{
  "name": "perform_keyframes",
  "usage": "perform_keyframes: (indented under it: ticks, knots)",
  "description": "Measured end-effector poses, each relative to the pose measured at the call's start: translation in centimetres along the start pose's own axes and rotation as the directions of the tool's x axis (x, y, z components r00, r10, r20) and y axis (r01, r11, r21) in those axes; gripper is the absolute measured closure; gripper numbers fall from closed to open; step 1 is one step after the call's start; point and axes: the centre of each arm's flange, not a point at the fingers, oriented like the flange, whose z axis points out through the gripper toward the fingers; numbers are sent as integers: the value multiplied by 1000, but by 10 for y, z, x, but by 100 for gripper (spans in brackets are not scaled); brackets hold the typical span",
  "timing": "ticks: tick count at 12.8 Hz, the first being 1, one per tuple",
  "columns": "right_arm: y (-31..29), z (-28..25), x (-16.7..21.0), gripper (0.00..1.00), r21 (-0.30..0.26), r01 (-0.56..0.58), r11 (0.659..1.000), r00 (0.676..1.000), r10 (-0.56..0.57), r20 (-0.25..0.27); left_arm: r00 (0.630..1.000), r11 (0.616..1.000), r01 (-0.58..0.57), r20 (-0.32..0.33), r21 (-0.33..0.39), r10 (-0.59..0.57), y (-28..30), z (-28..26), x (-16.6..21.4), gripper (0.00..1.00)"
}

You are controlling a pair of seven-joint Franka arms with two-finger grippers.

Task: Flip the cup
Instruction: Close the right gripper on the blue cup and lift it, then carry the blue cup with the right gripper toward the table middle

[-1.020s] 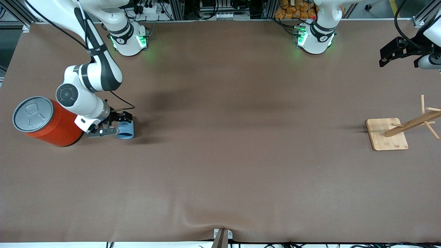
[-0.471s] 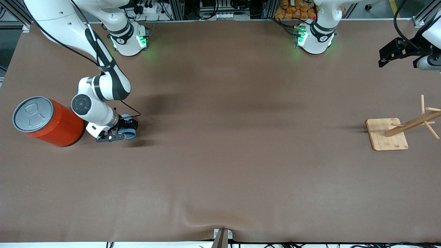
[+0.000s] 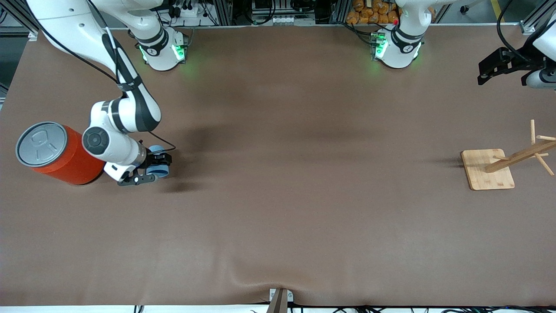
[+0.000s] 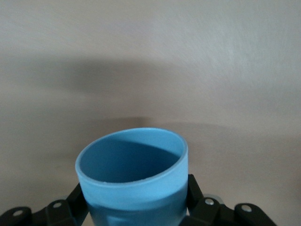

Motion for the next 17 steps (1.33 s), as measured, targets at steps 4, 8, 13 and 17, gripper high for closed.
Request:
perform_keyframes:
  ticks: [4, 8, 13, 17]
  knots:
    - [-120, -111, 31, 18, 25, 204, 979, 978, -202, -58, 1000, 1000, 5, 0, 0, -5, -2, 0, 0, 0]
    - [-285, -136, 25, 18, -2, 542, 841, 830, -535, -159, 1000, 1000, 30, 8, -3, -30, -15, 2, 0, 0]
    - [-462, -54, 23, 18, -250, 862, 441, 421, -898, -131, 998, 997, 48, 45, -60, -45, -25, 19, 10, 0]
    - [-513, 3, 1, 18, -313, 920, 235, 236, -971, -35, 993, 960, 78, 104, -269, -52, -55, 51, 23, 0]
